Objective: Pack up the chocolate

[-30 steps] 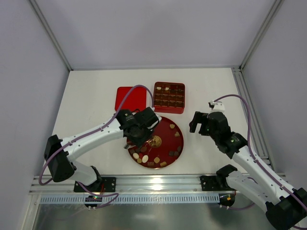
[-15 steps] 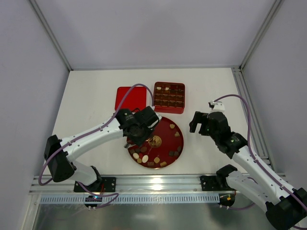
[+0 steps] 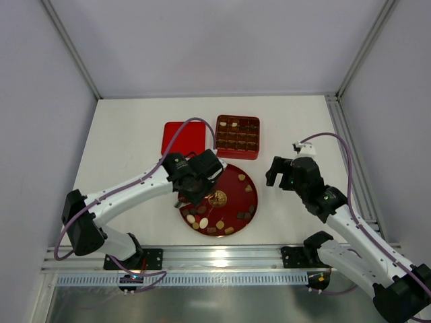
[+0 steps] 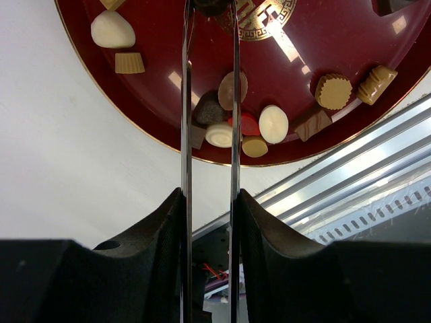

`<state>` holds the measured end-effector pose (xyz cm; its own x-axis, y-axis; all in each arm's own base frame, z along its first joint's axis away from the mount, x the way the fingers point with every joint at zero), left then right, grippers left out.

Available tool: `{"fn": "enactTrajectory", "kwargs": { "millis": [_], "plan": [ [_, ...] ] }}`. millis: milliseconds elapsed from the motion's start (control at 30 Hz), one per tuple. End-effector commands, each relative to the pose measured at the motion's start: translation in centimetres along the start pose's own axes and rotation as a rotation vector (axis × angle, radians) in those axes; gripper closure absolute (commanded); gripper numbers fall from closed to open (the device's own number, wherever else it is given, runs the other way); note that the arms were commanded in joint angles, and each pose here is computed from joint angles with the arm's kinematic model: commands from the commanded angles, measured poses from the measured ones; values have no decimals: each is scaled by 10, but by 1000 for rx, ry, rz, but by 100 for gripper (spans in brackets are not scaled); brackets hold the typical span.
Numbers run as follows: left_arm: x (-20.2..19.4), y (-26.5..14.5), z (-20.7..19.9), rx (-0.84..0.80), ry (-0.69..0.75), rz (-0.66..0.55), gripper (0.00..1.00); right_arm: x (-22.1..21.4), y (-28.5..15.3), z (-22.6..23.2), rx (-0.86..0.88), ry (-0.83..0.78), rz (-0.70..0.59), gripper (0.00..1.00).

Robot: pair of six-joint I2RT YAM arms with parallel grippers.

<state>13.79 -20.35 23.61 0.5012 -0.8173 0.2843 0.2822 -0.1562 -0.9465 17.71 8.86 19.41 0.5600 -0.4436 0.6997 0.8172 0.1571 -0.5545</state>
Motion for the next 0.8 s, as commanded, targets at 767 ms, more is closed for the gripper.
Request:
{"fn": "enactTrajectory", "kwargs": {
  "millis": [767],
  "plan": [
    [19, -24, 18, 54, -72, -152, 68, 9, -2, 4, 15, 17, -53, 0]
  ]
}}
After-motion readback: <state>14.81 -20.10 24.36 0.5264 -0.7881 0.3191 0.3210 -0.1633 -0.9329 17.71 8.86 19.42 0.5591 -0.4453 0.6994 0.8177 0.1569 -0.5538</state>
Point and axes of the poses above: each gripper's point midway between its finger pads, its own y axis out along the fingers, its own z axis along the line the jaws close on, x = y × z, the point moved 9 cm from there along -y, back along the fingers, and after that the axes turned 15 degrees about y, right-handed, at the moved point
